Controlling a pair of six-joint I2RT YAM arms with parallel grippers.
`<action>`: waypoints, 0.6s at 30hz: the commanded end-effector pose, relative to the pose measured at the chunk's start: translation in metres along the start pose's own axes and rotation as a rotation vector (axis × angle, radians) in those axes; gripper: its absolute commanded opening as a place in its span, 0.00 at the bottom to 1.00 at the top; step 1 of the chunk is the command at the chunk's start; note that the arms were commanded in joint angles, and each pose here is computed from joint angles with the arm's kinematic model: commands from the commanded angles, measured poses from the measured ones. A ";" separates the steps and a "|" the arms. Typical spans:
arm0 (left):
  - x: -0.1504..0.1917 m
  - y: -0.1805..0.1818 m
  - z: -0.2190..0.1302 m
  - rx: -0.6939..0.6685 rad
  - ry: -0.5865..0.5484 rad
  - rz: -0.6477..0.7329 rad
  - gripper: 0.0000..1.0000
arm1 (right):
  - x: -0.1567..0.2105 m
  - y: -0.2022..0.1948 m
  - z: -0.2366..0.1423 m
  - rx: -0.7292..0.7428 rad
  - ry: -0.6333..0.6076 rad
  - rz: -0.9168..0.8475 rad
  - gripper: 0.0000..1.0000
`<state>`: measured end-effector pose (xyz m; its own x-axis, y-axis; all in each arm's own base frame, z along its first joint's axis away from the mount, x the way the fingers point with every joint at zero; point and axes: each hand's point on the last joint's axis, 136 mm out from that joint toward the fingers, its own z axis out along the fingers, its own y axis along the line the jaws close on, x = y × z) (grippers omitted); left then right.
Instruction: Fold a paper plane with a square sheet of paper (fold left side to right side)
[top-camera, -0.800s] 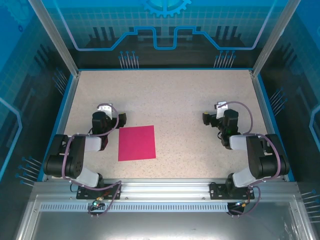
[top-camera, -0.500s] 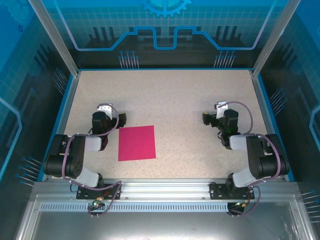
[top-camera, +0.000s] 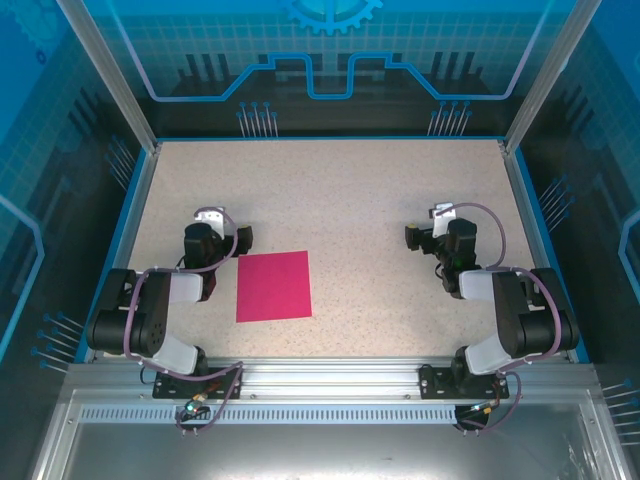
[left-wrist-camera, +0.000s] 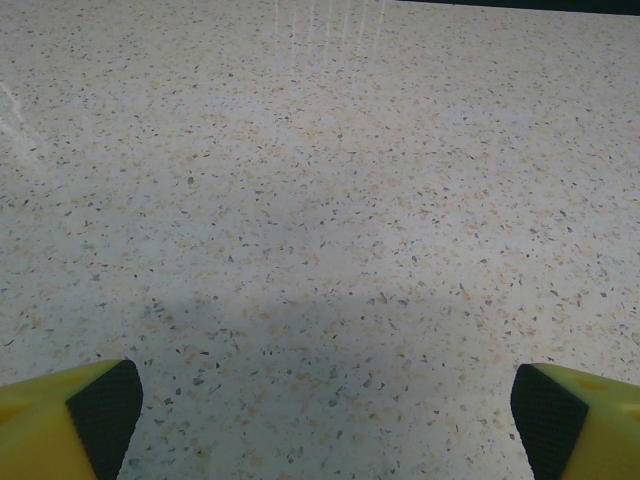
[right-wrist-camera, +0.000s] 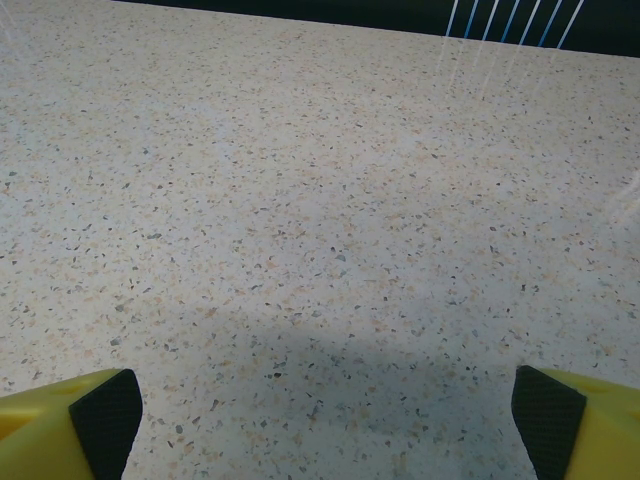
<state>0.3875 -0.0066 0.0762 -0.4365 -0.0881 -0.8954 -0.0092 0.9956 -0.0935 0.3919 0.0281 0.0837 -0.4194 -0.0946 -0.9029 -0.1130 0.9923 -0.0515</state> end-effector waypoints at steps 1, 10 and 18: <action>-0.017 0.001 0.002 0.001 -0.048 -0.012 0.99 | -0.011 -0.001 0.000 0.005 -0.039 -0.003 0.99; -0.061 0.006 -0.039 -0.105 0.058 -0.095 0.99 | -0.042 0.001 -0.027 -0.013 0.042 0.058 0.99; -0.027 -0.055 -0.081 -0.138 0.404 -0.156 0.99 | -0.039 0.036 -0.080 -0.087 0.162 0.180 0.99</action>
<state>0.3777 -0.0550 0.1970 -0.5074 -0.2079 -0.8363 -0.0803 0.9776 -0.1943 0.3604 0.0510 0.1759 -0.4226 0.0202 -0.9061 -0.1206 0.9896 0.0783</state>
